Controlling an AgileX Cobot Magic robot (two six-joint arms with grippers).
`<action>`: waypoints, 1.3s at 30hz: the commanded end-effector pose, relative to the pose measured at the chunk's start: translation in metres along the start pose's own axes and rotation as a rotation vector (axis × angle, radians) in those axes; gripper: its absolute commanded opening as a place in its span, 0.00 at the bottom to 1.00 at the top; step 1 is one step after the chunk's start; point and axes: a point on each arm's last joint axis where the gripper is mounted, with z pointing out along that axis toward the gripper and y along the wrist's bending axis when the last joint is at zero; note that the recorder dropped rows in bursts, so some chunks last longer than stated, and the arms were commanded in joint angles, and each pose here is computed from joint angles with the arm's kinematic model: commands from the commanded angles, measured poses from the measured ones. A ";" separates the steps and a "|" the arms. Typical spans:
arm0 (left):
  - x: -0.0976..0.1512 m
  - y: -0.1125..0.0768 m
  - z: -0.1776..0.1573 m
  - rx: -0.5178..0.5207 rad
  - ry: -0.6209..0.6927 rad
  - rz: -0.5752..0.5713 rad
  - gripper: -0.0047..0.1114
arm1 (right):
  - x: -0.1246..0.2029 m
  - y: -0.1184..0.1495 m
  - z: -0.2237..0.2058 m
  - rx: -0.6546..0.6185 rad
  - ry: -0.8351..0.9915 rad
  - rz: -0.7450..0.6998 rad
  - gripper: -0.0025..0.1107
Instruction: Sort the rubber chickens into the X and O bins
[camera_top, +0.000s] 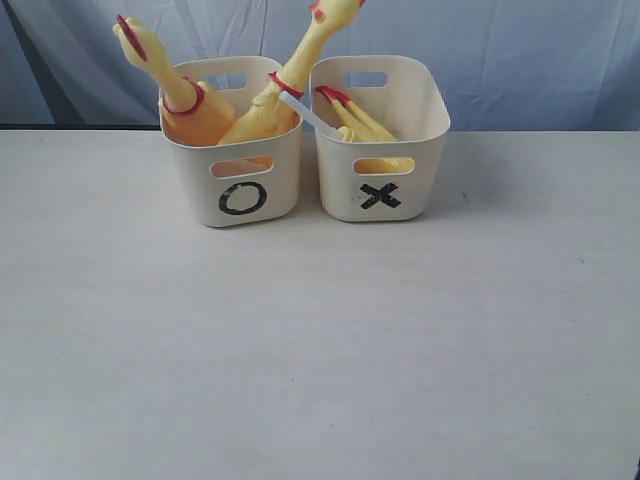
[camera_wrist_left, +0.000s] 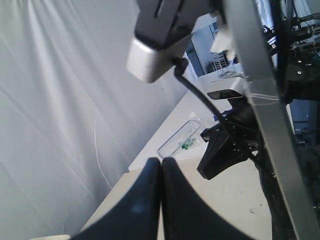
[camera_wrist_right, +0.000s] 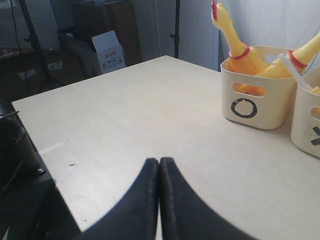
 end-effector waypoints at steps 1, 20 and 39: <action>-0.003 -0.015 -0.008 0.015 -0.039 0.035 0.04 | 0.001 0.001 0.000 -0.001 -0.007 0.002 0.02; -0.008 -0.046 -0.035 0.094 -0.129 0.124 0.04 | 0.000 -0.002 0.003 0.115 -0.028 0.019 0.02; -0.003 -0.044 -0.035 0.114 -0.128 0.100 0.04 | 0.000 -0.003 0.004 0.135 -0.030 0.022 0.02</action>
